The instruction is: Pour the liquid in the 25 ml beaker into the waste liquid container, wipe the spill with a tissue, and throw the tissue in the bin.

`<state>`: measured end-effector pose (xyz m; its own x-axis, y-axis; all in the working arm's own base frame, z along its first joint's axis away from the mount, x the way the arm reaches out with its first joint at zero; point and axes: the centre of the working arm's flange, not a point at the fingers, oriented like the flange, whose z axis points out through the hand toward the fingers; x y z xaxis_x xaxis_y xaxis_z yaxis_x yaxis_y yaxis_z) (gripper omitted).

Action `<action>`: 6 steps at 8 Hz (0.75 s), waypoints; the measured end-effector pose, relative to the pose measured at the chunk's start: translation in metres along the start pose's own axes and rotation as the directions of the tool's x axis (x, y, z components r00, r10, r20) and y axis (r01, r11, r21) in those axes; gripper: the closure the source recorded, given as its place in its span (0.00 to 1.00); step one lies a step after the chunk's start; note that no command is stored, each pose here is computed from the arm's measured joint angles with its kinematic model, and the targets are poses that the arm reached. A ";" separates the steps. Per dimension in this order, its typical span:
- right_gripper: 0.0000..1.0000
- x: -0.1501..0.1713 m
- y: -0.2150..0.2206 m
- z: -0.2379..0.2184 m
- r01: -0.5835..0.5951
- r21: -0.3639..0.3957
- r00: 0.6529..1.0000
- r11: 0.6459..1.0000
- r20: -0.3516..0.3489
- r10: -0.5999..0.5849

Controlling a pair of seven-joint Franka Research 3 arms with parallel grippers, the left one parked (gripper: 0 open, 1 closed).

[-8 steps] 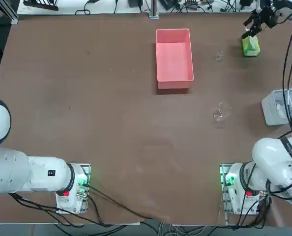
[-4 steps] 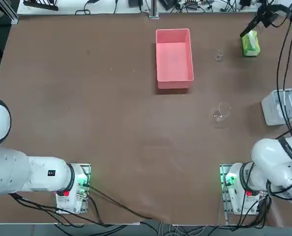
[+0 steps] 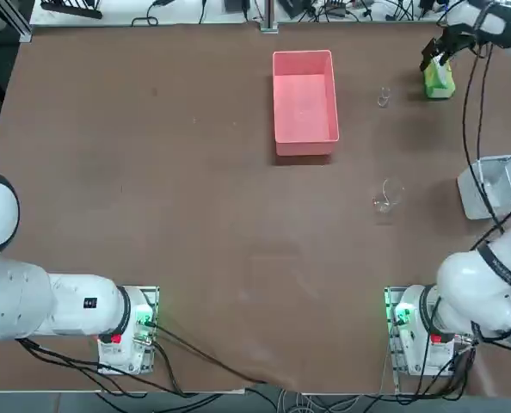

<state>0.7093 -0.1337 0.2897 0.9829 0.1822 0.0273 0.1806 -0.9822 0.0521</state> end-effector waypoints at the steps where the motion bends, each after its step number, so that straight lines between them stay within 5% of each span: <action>1: 0.00 0.006 0.002 0.006 -0.014 -0.038 1.000 0.999 0.010 0.014; 6: 0.01 0.013 0.024 0.038 -0.041 -0.065 0.999 0.997 0.025 0.042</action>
<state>0.7281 -0.1567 0.2533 0.9902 0.1393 0.0044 0.1379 -0.9836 0.1159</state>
